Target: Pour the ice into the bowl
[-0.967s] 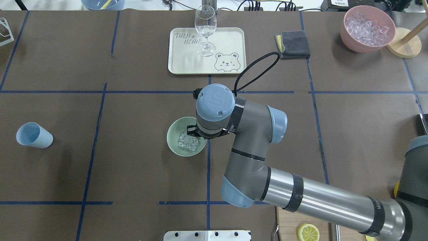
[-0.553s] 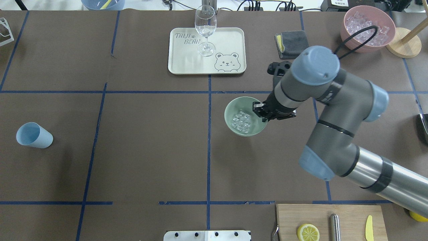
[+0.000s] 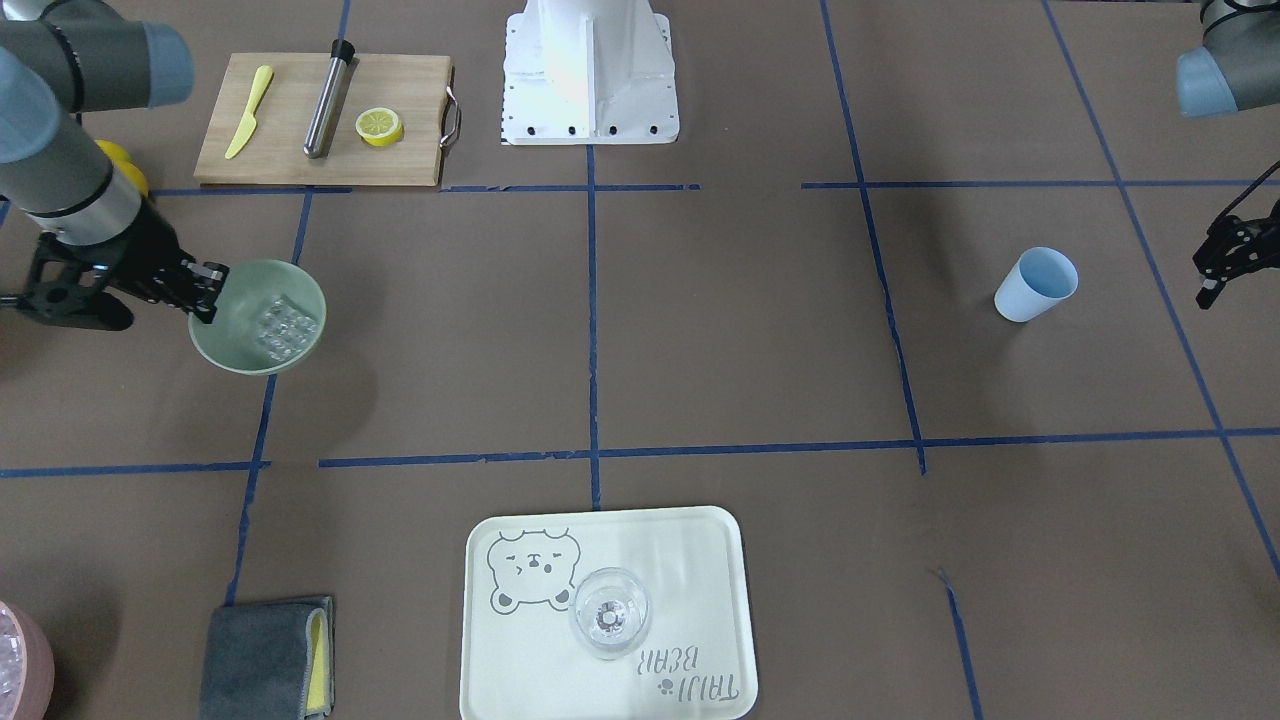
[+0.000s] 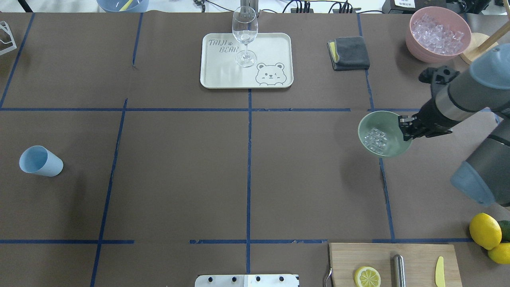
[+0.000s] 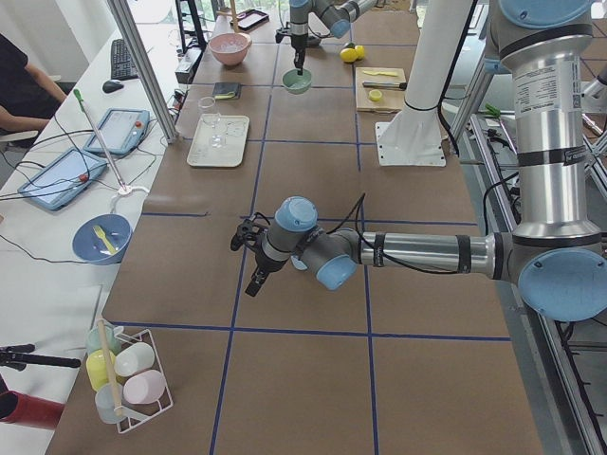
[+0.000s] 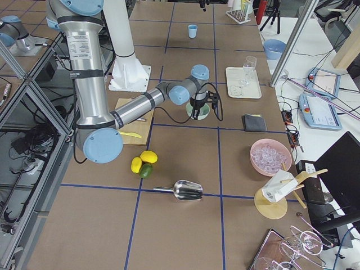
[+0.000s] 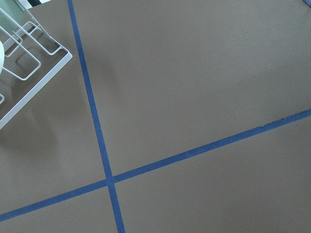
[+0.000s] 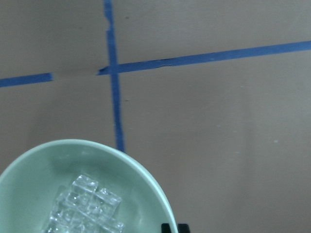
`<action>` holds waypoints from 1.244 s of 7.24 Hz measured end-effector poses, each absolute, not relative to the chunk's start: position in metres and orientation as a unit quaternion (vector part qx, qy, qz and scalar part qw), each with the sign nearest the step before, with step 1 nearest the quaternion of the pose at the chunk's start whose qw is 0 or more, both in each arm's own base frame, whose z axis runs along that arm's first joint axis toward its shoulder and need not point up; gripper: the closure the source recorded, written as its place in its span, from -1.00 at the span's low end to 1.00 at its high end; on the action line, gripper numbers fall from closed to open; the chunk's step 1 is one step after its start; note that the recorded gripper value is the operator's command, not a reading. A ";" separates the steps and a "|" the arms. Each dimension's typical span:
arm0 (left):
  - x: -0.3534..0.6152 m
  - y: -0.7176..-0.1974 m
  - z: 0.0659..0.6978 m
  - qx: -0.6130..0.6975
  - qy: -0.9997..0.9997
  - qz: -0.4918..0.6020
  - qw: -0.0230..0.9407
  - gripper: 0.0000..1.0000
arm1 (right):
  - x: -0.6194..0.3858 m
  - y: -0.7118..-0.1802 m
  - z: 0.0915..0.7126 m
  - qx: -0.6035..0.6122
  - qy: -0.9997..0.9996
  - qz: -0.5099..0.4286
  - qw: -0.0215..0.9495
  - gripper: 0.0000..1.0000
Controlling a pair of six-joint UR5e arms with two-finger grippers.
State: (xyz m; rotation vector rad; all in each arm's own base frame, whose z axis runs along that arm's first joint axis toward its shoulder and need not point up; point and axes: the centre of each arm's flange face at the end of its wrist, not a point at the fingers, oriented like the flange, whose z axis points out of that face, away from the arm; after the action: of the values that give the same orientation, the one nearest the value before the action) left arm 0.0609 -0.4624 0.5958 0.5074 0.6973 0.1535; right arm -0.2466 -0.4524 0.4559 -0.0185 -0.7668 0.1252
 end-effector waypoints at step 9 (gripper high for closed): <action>0.061 -0.462 0.593 0.248 0.338 0.075 0.905 -1.00 | -0.195 -0.413 0.580 -0.012 -0.393 0.065 0.917 1.00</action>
State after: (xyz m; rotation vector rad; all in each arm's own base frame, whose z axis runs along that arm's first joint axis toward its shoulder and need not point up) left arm 0.0610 -0.4624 0.5929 0.5124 0.6988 0.1544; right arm -0.1954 -0.4126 0.5797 -0.0254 -0.8091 0.1347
